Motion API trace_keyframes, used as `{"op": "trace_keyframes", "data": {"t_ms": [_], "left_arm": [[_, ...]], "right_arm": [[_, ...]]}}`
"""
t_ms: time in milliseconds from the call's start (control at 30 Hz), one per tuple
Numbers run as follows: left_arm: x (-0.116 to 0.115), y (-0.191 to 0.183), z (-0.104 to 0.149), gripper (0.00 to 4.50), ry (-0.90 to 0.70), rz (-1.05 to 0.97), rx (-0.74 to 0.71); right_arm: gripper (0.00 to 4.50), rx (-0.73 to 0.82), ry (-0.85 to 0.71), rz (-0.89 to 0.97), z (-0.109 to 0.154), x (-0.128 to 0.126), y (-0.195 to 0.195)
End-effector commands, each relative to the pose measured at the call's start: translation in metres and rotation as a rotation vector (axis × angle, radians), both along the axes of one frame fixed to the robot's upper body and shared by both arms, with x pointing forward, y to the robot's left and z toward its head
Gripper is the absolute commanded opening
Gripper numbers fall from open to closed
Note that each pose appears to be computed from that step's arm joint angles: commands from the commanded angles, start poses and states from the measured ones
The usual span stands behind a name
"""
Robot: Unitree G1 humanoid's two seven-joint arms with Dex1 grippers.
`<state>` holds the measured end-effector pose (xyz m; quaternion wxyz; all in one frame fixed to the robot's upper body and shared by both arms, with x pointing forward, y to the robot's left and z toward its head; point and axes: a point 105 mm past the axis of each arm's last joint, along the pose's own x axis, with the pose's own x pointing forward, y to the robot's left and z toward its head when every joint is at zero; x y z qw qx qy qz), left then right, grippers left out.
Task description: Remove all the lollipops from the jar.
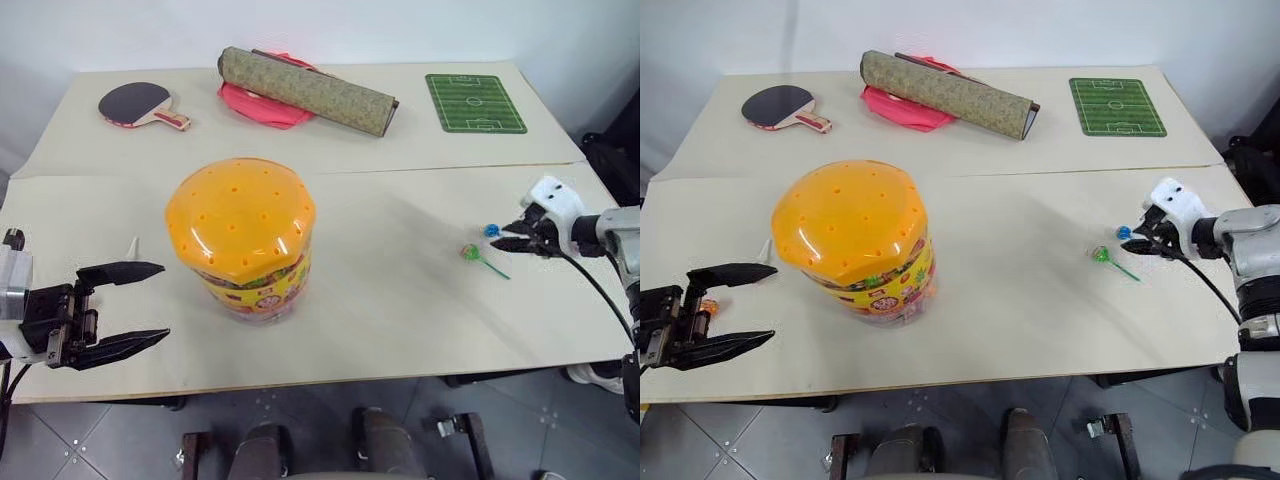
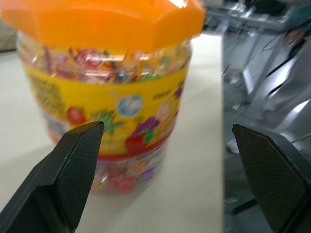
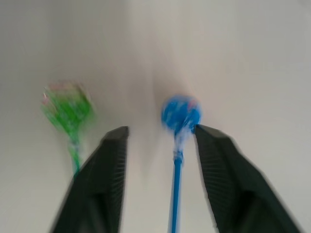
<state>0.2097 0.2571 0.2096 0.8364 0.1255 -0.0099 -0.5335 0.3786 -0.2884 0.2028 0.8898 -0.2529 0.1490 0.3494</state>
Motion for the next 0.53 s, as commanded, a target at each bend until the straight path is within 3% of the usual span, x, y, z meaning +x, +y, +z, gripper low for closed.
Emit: {"op": "trace_keyframes", "data": {"t_ms": [33,100,167,233,367,533], "left_arm": [[0.011,0.017,-0.002,4.5,-0.059,0.133,0.028],[0.021,0.028,-0.004,4.5,-0.097,0.236,0.03],[0.028,0.037,-0.014,4.5,-0.106,0.316,0.046],[0.034,0.044,-0.022,4.5,-0.113,0.385,0.043],[0.047,0.061,-0.028,4.5,-0.144,0.554,-0.011],[0.055,0.059,-0.025,4.5,-0.273,0.693,-0.047]], "right_arm": [[3.36,0.199,-0.301,0.281,0.061,-0.018,0.037],[4.0,0.314,-0.351,0.476,0.064,-0.038,0.066],[4.44,0.274,-0.276,0.667,0.028,-0.062,0.098],[4.44,0.202,-0.253,0.782,-0.002,-0.079,0.119],[4.44,0.258,-0.325,0.755,-0.022,-0.073,0.141],[4.44,0.247,-0.448,0.652,-0.037,-0.06,0.138]]}}
